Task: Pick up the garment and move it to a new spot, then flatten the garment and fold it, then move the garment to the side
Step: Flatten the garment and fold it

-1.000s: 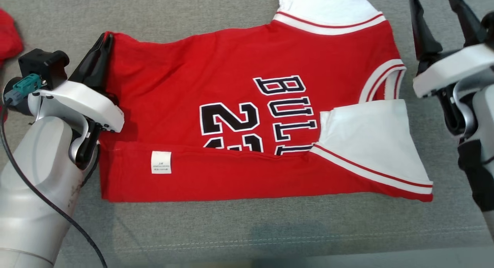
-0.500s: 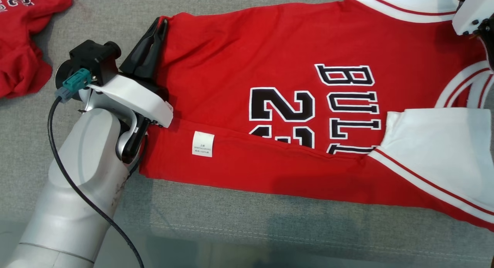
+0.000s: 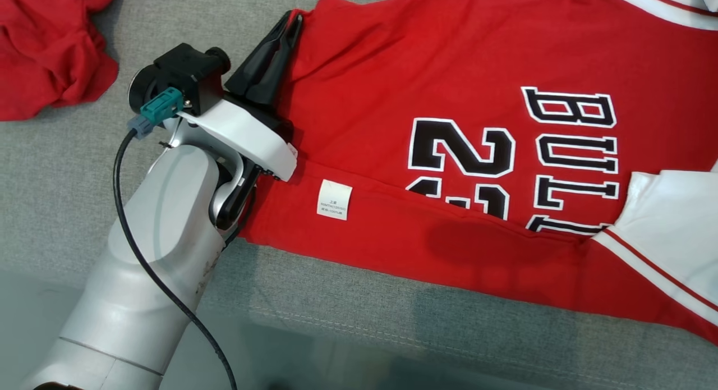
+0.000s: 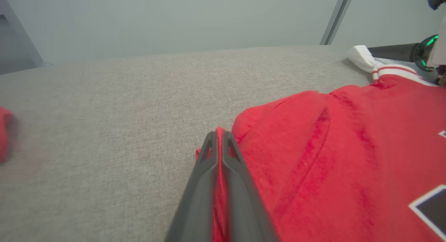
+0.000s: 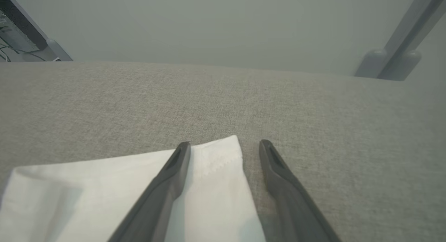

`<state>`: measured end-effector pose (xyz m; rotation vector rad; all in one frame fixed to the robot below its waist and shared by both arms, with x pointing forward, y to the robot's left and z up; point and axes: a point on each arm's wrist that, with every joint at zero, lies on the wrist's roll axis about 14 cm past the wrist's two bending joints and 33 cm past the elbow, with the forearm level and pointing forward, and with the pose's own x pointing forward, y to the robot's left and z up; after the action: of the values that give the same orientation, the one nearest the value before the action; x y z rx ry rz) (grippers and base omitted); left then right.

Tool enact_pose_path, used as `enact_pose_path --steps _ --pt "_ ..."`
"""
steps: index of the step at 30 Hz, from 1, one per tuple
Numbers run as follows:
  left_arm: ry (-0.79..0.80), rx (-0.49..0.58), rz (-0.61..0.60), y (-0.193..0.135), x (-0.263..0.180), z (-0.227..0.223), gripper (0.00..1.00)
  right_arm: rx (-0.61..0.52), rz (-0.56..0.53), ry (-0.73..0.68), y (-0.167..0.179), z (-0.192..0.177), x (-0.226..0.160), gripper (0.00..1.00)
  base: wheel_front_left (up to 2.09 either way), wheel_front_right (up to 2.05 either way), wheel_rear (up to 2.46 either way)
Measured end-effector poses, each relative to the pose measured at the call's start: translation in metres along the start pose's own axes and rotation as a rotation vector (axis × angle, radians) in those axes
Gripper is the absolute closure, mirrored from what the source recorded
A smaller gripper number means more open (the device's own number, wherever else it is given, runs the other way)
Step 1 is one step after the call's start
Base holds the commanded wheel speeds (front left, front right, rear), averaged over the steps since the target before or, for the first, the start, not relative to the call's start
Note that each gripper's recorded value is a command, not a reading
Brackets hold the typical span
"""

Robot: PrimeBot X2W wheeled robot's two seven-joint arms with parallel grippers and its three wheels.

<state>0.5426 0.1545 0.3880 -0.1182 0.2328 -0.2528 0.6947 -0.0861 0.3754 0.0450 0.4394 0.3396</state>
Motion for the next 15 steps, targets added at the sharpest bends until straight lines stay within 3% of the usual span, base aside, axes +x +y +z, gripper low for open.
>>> enact_pose_path --steps 2,3,4,5,6,8,9,15 --pt "0.003 0.002 0.002 0.001 -0.001 -0.001 1.00 -0.008 0.006 0.006 0.003 -0.001 0.003 0.00 0.00 0.00 0.00" --pt "0.004 0.001 0.004 0.002 -0.001 -0.001 1.00 -0.013 0.009 0.013 0.004 -0.002 0.004 0.09 0.00 0.00 0.00" --pt "0.005 -0.003 0.005 0.002 -0.001 -0.002 1.00 -0.018 0.012 0.022 0.005 -0.004 0.005 0.09 0.00 0.00 0.00" --pt "0.006 -0.005 0.005 0.002 -0.001 -0.002 1.00 -0.019 0.013 0.026 0.006 -0.004 0.005 0.37 0.00 0.00 0.00" --pt "0.007 -0.005 0.003 0.001 -0.001 -0.003 1.00 -0.016 0.012 0.028 0.006 -0.003 0.005 0.55 0.00 0.00 0.00" --pt "0.006 -0.004 0.000 0.000 -0.001 -0.002 1.00 -0.020 0.016 0.032 0.007 -0.003 0.005 0.73 0.00 0.00 0.00" --pt "0.005 -0.004 0.000 0.000 -0.001 -0.002 1.00 -0.026 0.018 0.033 0.007 -0.003 0.004 0.99 0.00 0.00 0.00" --pt "-0.006 -0.006 -0.002 0.000 -0.001 0.004 1.00 -0.009 0.013 -0.037 0.004 0.013 -0.005 1.00 0.00 0.00 0.00"
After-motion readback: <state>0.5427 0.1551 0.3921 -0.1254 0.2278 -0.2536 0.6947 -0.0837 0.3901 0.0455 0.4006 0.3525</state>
